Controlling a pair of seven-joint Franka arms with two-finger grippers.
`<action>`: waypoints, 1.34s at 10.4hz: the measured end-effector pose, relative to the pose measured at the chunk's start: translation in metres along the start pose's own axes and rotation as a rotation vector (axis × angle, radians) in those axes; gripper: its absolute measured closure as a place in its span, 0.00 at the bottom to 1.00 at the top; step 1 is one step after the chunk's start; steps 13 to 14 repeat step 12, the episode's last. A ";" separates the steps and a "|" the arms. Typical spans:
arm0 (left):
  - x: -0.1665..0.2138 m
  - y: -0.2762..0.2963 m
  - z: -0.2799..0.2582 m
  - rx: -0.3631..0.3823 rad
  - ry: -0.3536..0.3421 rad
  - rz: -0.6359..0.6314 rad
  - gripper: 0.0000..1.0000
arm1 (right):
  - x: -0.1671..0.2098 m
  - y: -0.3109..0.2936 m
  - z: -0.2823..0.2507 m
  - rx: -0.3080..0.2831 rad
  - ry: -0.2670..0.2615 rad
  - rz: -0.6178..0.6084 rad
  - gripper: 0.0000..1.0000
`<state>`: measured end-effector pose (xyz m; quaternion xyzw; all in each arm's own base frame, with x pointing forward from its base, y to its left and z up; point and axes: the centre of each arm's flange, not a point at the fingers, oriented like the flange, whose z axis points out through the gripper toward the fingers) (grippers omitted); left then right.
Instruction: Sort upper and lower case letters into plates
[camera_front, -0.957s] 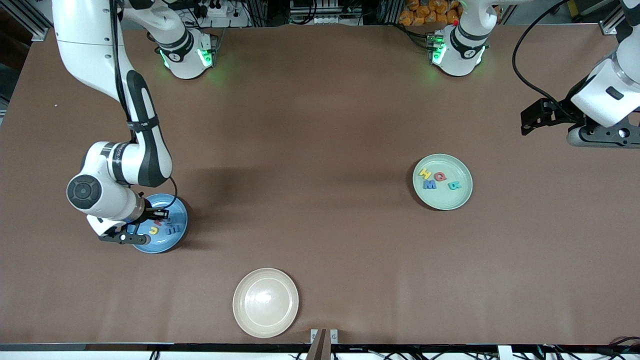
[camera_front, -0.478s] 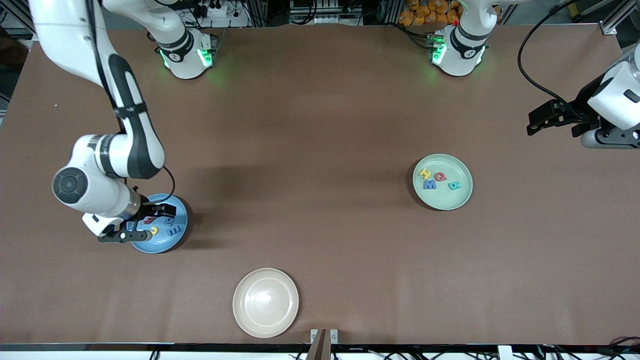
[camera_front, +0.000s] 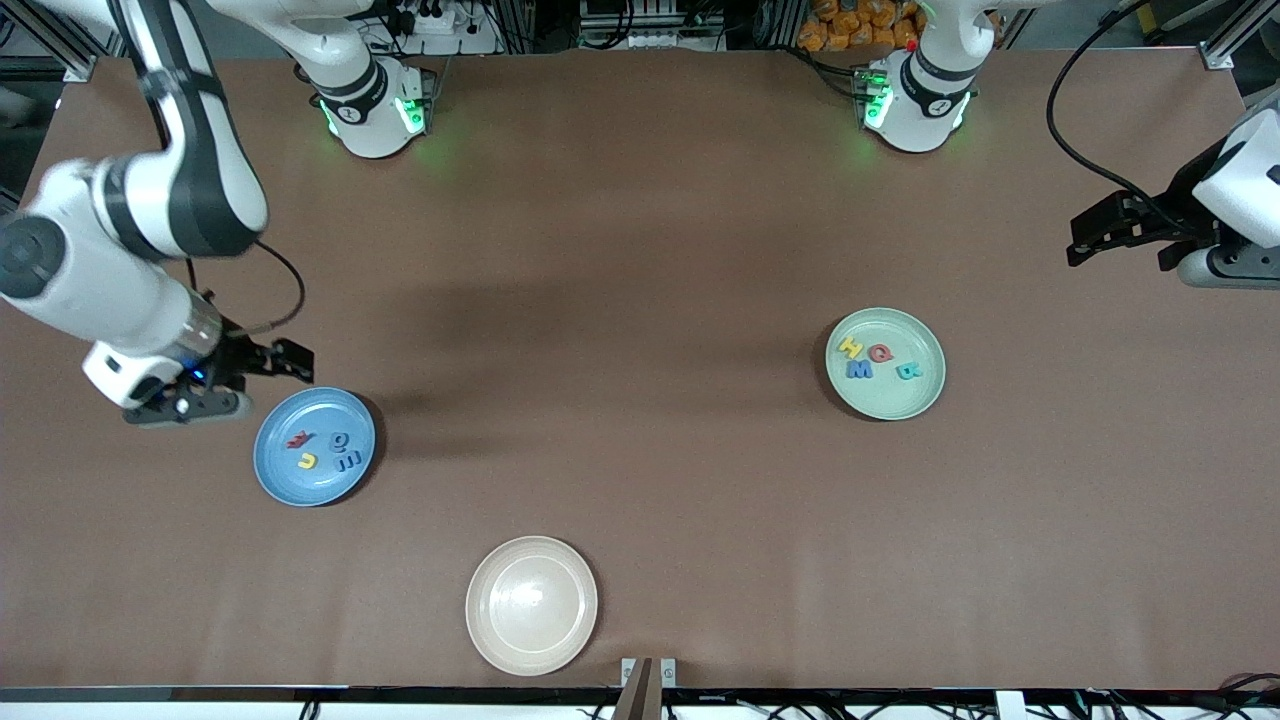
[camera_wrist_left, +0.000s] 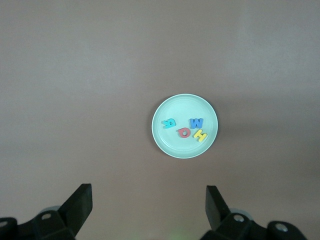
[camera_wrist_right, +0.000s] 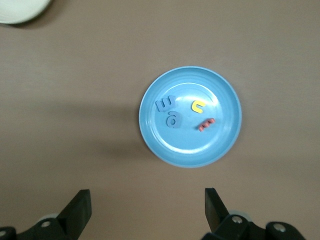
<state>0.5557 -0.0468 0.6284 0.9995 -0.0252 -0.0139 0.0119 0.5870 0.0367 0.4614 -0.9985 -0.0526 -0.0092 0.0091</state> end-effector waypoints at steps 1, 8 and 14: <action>0.001 0.000 -0.001 0.000 0.007 0.001 0.00 | -0.010 -0.002 -0.039 -0.003 0.014 -0.002 0.00; 0.002 0.003 -0.001 0.000 0.011 0.006 0.00 | -0.034 -0.005 -0.189 -0.005 0.012 -0.004 0.00; 0.002 0.003 -0.001 0.001 0.012 0.005 0.00 | -0.031 -0.004 -0.181 -0.004 -0.006 -0.002 0.00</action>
